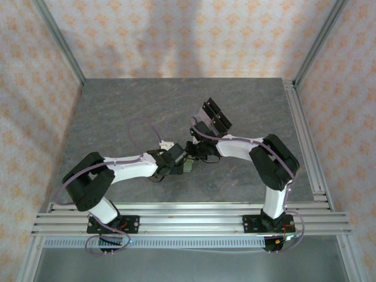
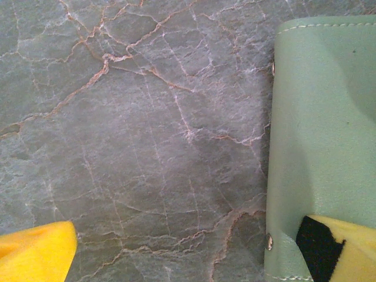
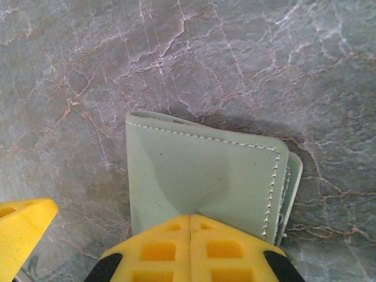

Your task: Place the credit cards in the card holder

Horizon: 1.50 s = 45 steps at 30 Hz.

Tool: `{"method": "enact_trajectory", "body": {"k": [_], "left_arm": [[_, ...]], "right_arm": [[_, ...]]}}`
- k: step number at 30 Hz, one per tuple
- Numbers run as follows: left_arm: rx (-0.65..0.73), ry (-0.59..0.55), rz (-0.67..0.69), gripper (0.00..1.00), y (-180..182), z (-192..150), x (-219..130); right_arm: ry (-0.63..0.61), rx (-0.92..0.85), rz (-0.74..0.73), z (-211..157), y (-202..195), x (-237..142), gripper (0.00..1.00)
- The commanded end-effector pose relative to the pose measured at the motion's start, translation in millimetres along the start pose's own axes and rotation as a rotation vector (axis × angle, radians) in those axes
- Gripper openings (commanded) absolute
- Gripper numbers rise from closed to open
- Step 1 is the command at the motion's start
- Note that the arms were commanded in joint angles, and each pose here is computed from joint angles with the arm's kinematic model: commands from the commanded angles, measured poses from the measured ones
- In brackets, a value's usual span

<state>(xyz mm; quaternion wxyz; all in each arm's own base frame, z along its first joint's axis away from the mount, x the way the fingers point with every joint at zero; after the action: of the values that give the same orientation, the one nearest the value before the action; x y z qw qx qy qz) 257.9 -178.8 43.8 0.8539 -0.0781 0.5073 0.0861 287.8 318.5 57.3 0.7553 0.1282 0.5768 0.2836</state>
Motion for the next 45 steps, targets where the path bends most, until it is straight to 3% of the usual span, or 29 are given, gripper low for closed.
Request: {"method": "enact_trajectory", "body": {"k": [1,21,30,45], "left_arm": [[0.015,0.018,0.034,1.00,6,-9,4],[0.016,0.013,0.041,1.00,8,-8,3],[0.016,0.007,0.043,1.00,7,-5,1],[0.000,0.000,0.046,1.00,10,-6,1]], "right_arm": [[0.062,-0.011,-0.015,-20,2,8,0.00],[0.119,-0.052,-0.098,-59,-11,9,0.00],[0.199,-0.138,-0.231,-95,-31,20,0.00],[0.272,-0.106,-0.275,-154,-65,38,0.00]]}}
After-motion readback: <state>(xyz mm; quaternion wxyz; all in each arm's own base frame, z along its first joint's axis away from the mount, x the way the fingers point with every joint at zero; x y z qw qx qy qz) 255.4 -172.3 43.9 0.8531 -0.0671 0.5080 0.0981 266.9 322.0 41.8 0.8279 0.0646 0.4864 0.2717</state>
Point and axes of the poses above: each hand's point on the last joint's axis, 136 mm out from that joint toward the fingers, its own x axis out along the fingers, its own y axis along the line the jaws close on, z = x × y, the point moved 2 cm from there along -x, back along the fingers, and after that the axes turned 12 degrees about -x, right-handed, at the moved point
